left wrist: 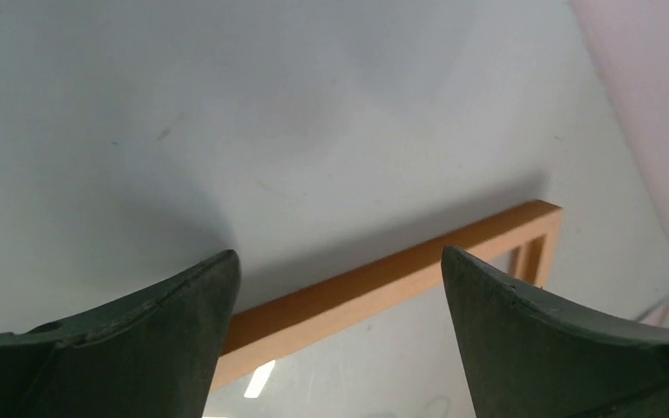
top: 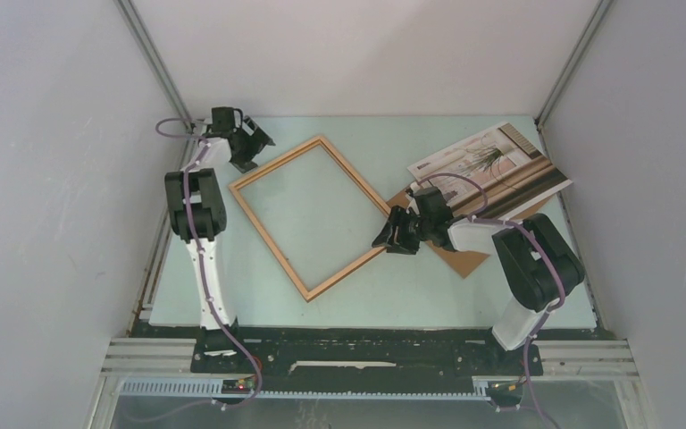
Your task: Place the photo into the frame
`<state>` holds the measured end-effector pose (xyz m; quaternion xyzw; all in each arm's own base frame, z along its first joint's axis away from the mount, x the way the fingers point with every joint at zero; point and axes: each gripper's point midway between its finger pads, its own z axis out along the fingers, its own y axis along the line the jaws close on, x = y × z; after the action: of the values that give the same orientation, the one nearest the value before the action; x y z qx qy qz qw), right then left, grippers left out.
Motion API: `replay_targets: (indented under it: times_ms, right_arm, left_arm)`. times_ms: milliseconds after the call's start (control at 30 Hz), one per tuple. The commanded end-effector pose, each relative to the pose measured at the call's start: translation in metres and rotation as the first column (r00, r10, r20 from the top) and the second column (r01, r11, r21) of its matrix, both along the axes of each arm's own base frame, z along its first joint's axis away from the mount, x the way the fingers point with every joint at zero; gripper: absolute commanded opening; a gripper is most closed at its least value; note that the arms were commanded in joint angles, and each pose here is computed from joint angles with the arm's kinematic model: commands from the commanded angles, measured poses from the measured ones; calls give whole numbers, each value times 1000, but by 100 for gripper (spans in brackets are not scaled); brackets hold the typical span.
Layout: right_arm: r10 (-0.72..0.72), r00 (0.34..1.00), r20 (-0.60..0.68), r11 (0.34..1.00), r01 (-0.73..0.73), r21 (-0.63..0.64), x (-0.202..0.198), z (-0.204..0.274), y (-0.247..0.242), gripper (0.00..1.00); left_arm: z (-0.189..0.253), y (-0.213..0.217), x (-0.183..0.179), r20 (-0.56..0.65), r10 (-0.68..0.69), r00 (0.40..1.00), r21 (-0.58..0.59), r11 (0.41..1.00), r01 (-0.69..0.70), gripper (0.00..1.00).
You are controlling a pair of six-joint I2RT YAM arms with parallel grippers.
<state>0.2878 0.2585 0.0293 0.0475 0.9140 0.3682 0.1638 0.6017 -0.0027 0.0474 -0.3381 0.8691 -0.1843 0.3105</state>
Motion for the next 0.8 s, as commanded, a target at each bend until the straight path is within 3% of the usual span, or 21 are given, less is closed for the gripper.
replay_targets:
  times_ms: [0, 300, 533, 767]
  right_arm:
    - [-14, 998, -64, 995, 7, -103, -12, -34, -16, 63]
    - [51, 996, -77, 996, -56, -67, -31, -30, 19, 62]
    - [-2, 996, -88, 995, -7, -100, -22, -32, -1, 62]
    - [-22, 996, -87, 983, 6, -182, -20, -31, -36, 65]
  left_arm:
    - [-9, -23, -57, -139, -44, 989, -144, 989, 24, 100]
    - [6, -22, -159, -173, -51, 984, -232, 973, 9, 100]
    - [3, 4, -227, -206, -41, 978, -129, 992, 14, 100]
    - [24, 10, -244, -226, -160, 961, -15, 987, 161, 100]
